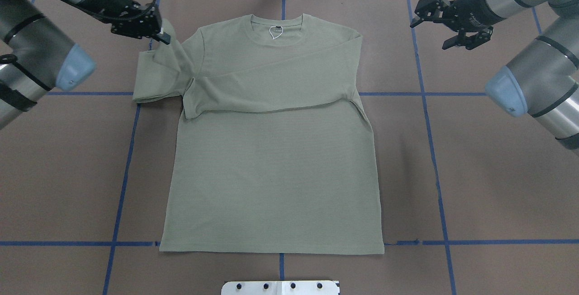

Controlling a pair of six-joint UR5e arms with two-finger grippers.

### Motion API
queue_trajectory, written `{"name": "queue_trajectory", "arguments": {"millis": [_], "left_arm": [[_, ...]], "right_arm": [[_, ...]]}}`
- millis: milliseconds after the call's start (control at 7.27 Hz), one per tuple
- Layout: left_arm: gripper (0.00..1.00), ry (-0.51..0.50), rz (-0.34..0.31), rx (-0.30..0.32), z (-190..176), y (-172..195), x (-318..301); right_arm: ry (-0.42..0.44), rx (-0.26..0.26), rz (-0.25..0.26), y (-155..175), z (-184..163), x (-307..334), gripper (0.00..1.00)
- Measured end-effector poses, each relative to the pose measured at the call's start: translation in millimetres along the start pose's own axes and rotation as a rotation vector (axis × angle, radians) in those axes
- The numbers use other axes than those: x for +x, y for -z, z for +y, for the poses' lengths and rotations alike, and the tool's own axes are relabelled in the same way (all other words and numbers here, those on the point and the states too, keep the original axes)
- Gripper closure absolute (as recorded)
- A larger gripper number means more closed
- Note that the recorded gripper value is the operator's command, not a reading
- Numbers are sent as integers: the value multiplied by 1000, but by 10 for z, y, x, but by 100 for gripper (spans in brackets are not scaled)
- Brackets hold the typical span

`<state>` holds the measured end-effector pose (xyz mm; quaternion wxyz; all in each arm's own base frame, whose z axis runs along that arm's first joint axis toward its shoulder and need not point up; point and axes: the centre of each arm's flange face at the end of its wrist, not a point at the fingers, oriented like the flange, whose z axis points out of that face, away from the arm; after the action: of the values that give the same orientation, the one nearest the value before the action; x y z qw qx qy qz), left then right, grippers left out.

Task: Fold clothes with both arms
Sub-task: 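Carry the sleeve toward the far shoulder with the left gripper while the right arm withdraws, then release the sleeve and pull back the left gripper while the right gripper nears the hem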

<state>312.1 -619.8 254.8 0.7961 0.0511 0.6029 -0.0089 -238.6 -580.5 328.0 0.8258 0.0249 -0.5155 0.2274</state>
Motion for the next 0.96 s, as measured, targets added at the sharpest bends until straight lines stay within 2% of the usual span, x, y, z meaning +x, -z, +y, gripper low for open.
{"name": "queue_trajectory", "arguments": {"millis": [275, 550, 825, 963], "left_arm": [[100, 44, 38, 87, 53, -549, 1149], [100, 104, 91, 170, 161, -1303, 1963], [100, 128, 104, 221, 411, -1944, 2184], [100, 130, 101, 232, 496, -2138, 2225]], "right_arm": [[6, -5, 3, 109, 65, 217, 0], [7, -6, 4, 146, 107, 289, 0], [6, -7, 7, 139, 106, 307, 0], [5, -7, 8, 135, 104, 312, 0]]}}
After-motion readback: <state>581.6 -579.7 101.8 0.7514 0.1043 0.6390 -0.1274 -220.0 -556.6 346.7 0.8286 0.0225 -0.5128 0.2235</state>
